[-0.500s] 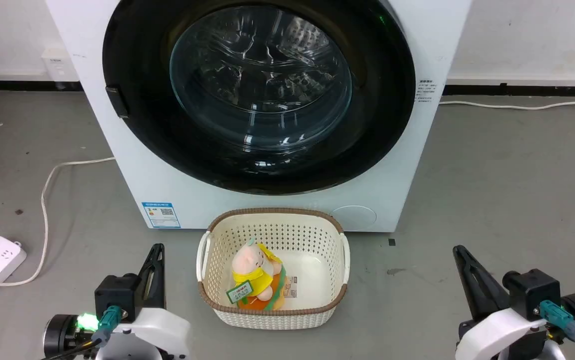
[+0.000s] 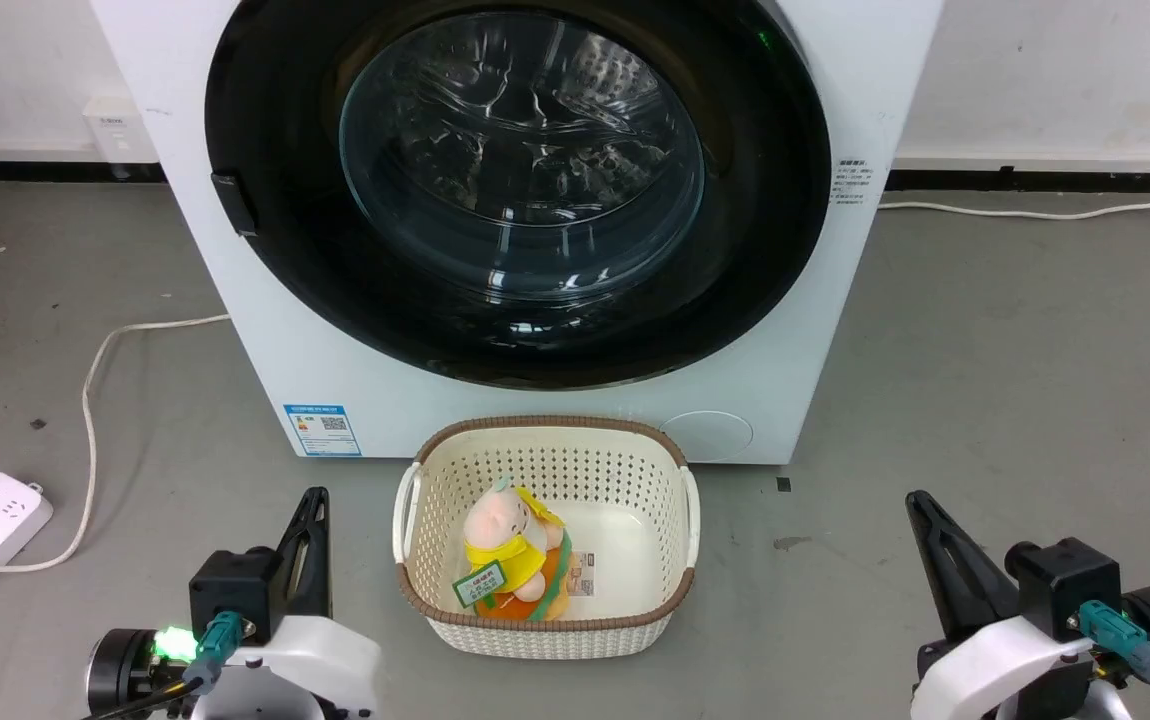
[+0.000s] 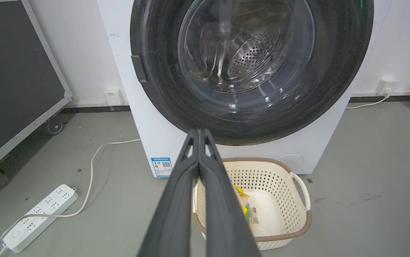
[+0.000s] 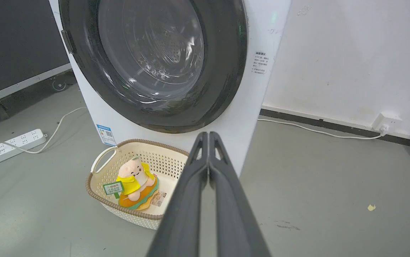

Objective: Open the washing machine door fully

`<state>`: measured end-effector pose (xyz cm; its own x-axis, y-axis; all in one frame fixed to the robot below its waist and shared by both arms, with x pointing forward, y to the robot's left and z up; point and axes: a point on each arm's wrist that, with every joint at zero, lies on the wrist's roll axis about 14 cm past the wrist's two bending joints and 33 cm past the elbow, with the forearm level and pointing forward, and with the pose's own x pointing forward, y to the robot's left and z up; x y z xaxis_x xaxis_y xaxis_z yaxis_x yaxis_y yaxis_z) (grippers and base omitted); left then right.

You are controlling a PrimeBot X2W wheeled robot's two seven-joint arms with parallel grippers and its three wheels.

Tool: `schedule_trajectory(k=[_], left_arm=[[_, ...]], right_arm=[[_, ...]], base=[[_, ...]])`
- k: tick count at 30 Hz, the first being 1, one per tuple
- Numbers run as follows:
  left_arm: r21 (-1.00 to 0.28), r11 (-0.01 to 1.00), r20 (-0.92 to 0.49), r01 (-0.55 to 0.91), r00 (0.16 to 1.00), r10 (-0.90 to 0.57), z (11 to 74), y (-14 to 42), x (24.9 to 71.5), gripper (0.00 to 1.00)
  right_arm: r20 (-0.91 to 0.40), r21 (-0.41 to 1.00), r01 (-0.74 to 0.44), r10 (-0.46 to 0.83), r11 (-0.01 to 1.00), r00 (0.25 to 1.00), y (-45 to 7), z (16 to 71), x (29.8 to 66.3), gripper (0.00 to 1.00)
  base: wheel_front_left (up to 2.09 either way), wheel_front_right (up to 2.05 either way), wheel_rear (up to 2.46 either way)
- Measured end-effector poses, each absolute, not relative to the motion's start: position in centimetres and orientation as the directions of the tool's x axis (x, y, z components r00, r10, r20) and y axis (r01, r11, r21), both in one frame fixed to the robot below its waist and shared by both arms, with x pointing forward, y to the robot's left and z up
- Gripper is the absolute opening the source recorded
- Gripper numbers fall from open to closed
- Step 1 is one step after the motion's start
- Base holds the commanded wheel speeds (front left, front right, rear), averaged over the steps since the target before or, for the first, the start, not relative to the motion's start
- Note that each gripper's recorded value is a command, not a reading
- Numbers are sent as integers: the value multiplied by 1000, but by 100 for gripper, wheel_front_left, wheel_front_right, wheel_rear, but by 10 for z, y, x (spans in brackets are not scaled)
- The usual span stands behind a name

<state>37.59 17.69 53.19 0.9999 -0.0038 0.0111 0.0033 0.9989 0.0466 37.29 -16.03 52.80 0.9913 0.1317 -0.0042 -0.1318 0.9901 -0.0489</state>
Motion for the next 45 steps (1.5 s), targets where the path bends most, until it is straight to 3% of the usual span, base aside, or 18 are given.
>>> schedule_trajectory(k=[29,30,45], left_arm=[[47,999,11,3,1000,-4,532,177,376,0],[47,999,11,3,1000,-4,532,177,376,100],[46,999,18,14,1000,-15,532,173,376,100]], right_arm=[[-4,-49,-132,132,990,991,-160,528,373,0],[-4,-49,-132,132,990,991,-160,528,373,100],[-2,-22,-133,133,991,991,-160,526,373,100]], base=[[0,0,0],[0,0,0],[0,0,0]])
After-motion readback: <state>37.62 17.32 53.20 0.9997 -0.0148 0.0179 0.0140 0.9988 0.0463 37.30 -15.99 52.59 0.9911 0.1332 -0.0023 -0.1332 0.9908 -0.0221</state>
